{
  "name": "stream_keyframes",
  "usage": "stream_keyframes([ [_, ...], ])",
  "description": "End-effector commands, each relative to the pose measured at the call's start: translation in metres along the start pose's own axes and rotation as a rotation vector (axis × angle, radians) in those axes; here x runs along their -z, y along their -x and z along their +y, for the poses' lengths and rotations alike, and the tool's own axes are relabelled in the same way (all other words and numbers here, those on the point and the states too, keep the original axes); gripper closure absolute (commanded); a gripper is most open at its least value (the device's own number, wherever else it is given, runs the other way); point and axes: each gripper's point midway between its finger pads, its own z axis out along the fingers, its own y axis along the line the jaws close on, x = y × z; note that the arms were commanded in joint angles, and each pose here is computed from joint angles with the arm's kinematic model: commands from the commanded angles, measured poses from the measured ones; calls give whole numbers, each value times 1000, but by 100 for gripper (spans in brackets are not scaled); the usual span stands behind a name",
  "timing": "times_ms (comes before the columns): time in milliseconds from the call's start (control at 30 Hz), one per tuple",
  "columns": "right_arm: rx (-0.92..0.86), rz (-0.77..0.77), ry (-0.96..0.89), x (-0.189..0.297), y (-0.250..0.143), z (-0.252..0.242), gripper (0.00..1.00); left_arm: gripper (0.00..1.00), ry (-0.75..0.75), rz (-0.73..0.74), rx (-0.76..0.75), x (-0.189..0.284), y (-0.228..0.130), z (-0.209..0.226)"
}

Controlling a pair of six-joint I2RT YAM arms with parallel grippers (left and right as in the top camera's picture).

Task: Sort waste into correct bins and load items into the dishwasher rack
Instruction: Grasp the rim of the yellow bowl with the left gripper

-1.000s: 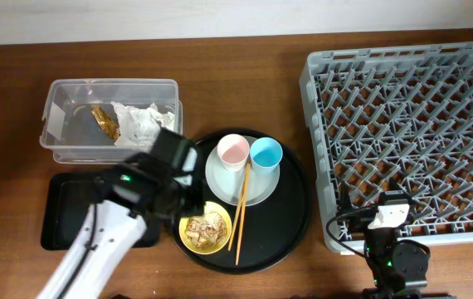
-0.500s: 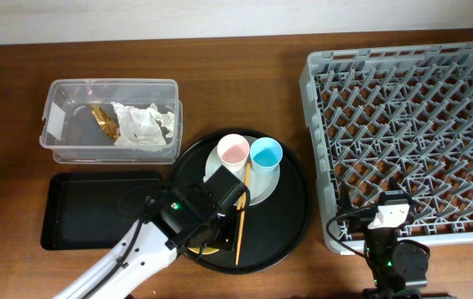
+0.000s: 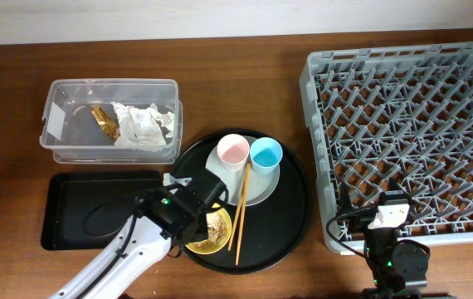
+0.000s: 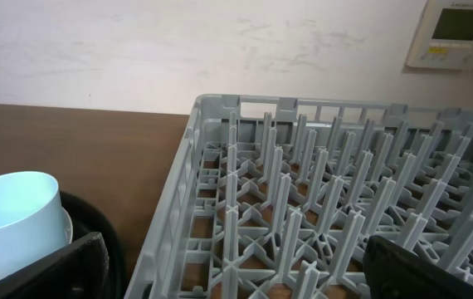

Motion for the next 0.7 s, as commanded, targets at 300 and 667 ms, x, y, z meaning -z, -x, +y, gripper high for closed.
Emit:
stream_keyframes([
  [300,-2,6,-9,0,-3,-2,1,70,-143,105,18,-47,-11,2],
  [667,-2,6,-9,0,-3,-2,1,93,-113,24,25,-63,-2,7],
])
